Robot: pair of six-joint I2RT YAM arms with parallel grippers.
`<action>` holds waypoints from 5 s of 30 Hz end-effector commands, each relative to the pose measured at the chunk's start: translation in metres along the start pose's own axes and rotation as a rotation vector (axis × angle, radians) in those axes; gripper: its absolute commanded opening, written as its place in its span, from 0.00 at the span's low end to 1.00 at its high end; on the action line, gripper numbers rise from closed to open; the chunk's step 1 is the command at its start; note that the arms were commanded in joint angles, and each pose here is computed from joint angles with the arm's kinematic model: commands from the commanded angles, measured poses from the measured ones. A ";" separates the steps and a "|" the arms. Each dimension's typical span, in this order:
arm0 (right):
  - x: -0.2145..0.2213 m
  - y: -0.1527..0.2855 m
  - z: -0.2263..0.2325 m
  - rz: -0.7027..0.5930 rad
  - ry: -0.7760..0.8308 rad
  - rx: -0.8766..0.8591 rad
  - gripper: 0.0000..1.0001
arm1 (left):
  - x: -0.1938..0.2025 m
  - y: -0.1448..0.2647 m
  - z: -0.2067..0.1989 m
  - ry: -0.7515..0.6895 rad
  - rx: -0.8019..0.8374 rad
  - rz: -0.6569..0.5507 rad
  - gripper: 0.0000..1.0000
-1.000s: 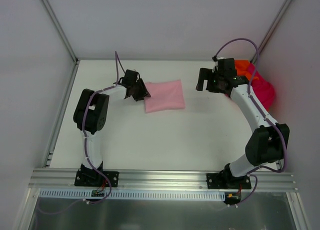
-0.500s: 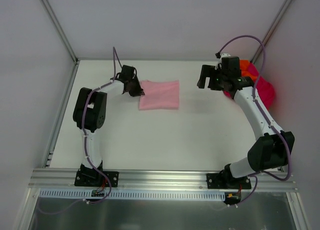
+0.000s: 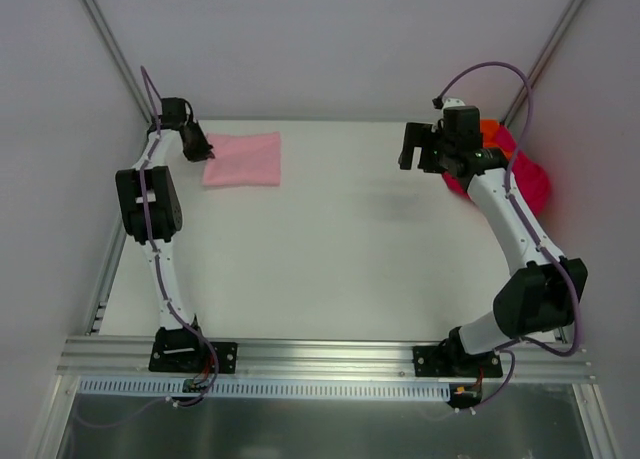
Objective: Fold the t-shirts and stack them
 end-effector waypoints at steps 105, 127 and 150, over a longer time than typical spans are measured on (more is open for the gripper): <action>-0.024 -0.007 0.077 -0.145 0.064 -0.351 1.00 | -0.076 0.083 0.050 0.142 -0.277 -0.284 0.06; -0.014 -0.008 0.021 -0.130 -0.085 0.044 1.00 | 0.151 0.175 -0.157 -0.236 0.246 -0.106 0.77; -0.075 0.051 -0.115 -0.276 -0.186 0.462 1.00 | 0.115 0.196 -0.230 -0.464 0.266 -0.205 0.99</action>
Point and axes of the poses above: each gripper's point midway between its finger pads, its own y axis back along the fingers, its own z axis along the line the jaws close on, x = y × z, the point moved 3 cm from there along y, back along the fingers, and after that the axes turned 3 degrees about -y, right-handed, at the moved point
